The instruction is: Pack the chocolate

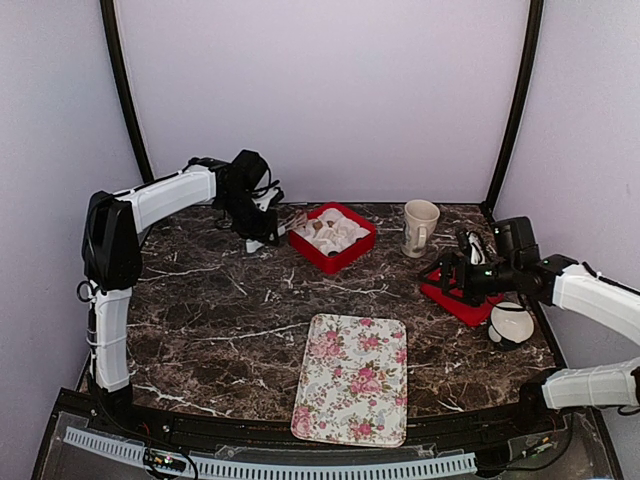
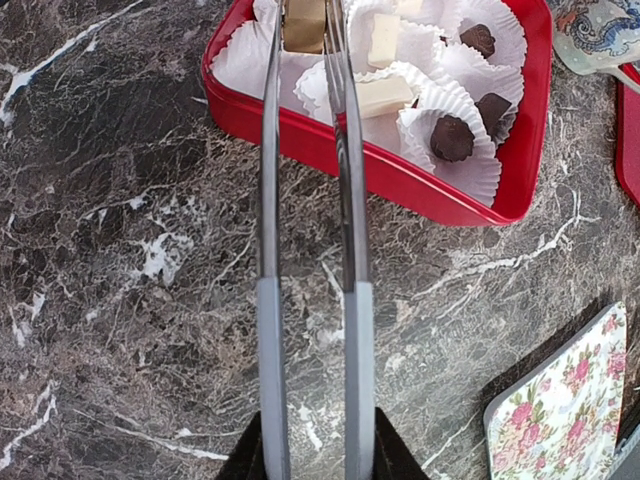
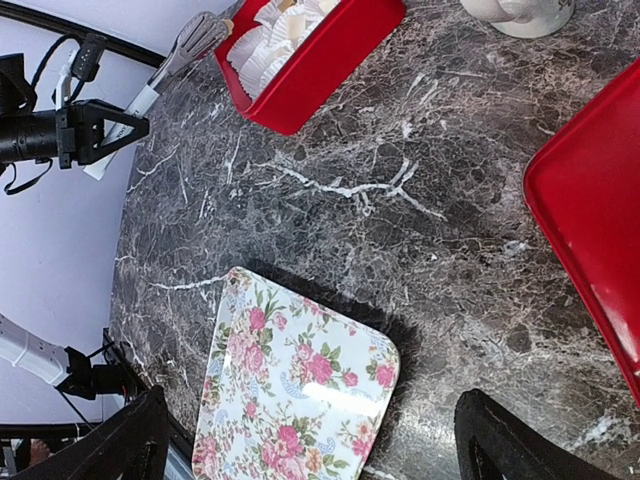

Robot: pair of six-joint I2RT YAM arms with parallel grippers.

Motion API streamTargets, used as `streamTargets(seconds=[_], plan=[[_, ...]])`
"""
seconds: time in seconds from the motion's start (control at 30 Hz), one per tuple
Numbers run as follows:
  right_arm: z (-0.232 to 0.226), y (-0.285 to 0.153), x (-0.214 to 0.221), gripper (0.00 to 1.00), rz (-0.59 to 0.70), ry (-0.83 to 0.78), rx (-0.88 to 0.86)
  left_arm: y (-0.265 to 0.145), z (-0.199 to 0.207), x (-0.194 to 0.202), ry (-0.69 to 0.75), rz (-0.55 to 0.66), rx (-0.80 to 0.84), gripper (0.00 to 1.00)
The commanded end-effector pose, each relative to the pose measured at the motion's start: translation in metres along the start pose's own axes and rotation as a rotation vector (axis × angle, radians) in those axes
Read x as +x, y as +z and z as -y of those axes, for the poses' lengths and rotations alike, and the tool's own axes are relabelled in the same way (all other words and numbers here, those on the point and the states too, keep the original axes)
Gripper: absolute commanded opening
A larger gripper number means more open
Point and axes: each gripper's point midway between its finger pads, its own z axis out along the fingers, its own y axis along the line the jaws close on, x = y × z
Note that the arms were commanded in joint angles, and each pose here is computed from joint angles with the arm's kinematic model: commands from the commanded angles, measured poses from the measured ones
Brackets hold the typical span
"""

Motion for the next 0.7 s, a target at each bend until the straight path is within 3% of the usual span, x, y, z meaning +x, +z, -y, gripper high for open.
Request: streamTargets(seconds=[0.0, 0.67], plan=[[-0.0102, -0.0038, -0.0148, 1.00, 0.029, -0.044, -0.029, -0.0088, 0.0046, -0.0120, 0.008, 0.036, 0.016, 0.17], [-0.0065, -0.0087, -0.0073, 1.00, 0.031, -0.046, -0.028, -0.0174, 0.0030, -0.0102, 0.008, 0.034, 0.000, 0.27]])
